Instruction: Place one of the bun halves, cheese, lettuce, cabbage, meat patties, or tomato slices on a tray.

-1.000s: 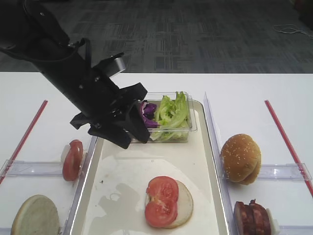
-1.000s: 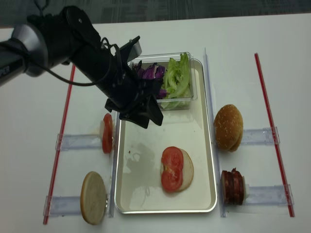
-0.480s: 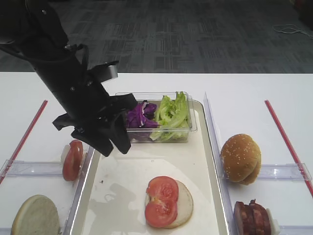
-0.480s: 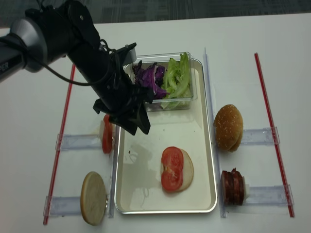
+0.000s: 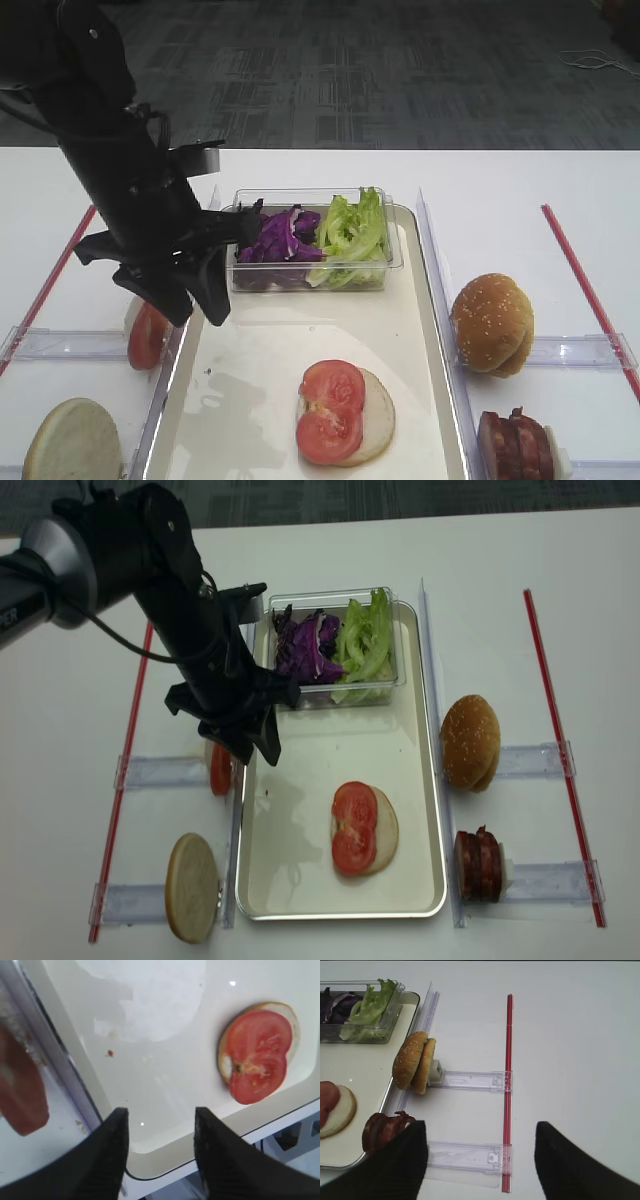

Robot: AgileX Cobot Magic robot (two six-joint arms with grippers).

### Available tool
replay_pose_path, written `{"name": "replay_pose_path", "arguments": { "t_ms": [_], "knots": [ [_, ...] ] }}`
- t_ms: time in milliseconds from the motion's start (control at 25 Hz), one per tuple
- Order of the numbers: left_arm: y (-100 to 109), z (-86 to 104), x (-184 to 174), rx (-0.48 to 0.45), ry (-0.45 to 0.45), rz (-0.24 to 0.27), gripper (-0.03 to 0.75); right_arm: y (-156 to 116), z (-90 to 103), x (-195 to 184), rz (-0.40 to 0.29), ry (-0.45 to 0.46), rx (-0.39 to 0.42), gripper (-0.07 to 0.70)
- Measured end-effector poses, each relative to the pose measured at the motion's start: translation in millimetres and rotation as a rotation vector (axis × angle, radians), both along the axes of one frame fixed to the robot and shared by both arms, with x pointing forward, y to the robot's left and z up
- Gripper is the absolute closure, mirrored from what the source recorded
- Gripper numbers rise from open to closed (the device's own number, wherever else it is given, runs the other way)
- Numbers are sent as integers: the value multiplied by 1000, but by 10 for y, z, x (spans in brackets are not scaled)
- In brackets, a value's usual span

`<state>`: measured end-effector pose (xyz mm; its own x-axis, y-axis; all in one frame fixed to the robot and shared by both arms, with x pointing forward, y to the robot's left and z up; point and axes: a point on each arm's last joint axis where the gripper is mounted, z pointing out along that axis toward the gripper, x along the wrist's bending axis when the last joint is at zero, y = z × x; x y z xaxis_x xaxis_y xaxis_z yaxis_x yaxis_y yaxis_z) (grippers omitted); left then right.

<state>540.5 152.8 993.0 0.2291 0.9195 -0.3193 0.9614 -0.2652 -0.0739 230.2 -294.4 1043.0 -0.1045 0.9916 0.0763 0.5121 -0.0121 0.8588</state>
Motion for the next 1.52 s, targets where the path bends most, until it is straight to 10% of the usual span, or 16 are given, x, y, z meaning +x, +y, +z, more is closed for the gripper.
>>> {"name": "replay_pose_path", "arguments": {
  "t_ms": [960, 1520],
  "knots": [
    [209, -40, 57, 218, -57, -3, 389, 0, 0, 0, 0, 0, 0, 163],
    [835, -40, 243, 243, -50, 142, 389, 0, 0, 0, 0, 0, 0, 163]
  ]
}}
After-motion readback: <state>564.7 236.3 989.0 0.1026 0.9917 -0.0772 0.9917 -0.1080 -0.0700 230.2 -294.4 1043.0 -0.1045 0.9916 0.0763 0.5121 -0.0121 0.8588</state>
